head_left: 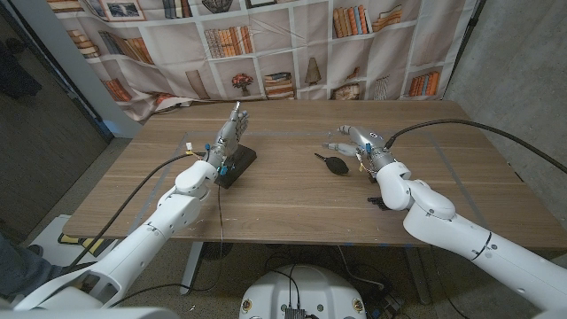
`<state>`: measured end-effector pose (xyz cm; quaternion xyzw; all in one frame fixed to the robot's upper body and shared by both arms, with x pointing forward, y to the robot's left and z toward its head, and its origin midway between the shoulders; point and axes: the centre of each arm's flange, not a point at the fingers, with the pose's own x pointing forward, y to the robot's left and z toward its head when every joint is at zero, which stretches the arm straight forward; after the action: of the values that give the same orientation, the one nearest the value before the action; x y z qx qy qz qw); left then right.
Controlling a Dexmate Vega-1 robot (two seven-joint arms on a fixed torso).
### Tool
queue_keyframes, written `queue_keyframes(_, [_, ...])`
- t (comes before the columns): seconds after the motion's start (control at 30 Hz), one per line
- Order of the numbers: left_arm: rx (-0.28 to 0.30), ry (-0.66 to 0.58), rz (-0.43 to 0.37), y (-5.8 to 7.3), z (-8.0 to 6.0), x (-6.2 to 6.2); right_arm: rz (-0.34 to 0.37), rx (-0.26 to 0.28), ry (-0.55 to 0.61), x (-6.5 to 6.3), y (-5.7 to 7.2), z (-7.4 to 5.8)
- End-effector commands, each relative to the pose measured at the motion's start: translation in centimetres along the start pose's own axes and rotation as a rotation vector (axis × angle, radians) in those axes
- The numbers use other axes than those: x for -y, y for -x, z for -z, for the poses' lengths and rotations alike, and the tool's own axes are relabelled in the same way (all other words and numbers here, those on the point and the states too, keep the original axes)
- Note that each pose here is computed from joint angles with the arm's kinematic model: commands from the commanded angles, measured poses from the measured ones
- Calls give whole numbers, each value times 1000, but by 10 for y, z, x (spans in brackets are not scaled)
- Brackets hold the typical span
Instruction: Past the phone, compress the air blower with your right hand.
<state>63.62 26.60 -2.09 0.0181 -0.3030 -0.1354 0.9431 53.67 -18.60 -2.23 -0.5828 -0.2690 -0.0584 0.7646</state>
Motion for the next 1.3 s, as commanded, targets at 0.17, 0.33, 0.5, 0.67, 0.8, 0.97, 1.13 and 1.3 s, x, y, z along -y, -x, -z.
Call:
queue_keyframes(0.17, [1, -19, 12, -4, -5, -1, -42, -34, 27, -21, -5, 3])
queue_keyframes(0.33, [-1, -22, 11, -4, -6, -3, -52, -49, 41, -25, -6, 6])
queue_keyframes(0.5, [0, -22, 6, -4, -7, -4, -70, -54, 57, -29, -7, 8])
queue_keyframes(0.67, [1, -27, 4, -4, -9, -5, -80, -45, 53, -34, -8, 9])
queue_keyframes(0.8, [5, -30, 1, -4, -11, -5, -70, -38, 65, -37, -7, 10])
queue_keyframes(0.97, [8, -29, -1, -4, -12, -5, -62, -46, 94, -42, -6, 11])
queue_keyframes(1.13, [5, -24, -3, -4, -10, -5, -64, -52, 106, -47, -5, 13])
queue_keyframes(1.3, [3, -25, -3, -5, -10, -5, -58, -63, 116, -51, -4, 16])
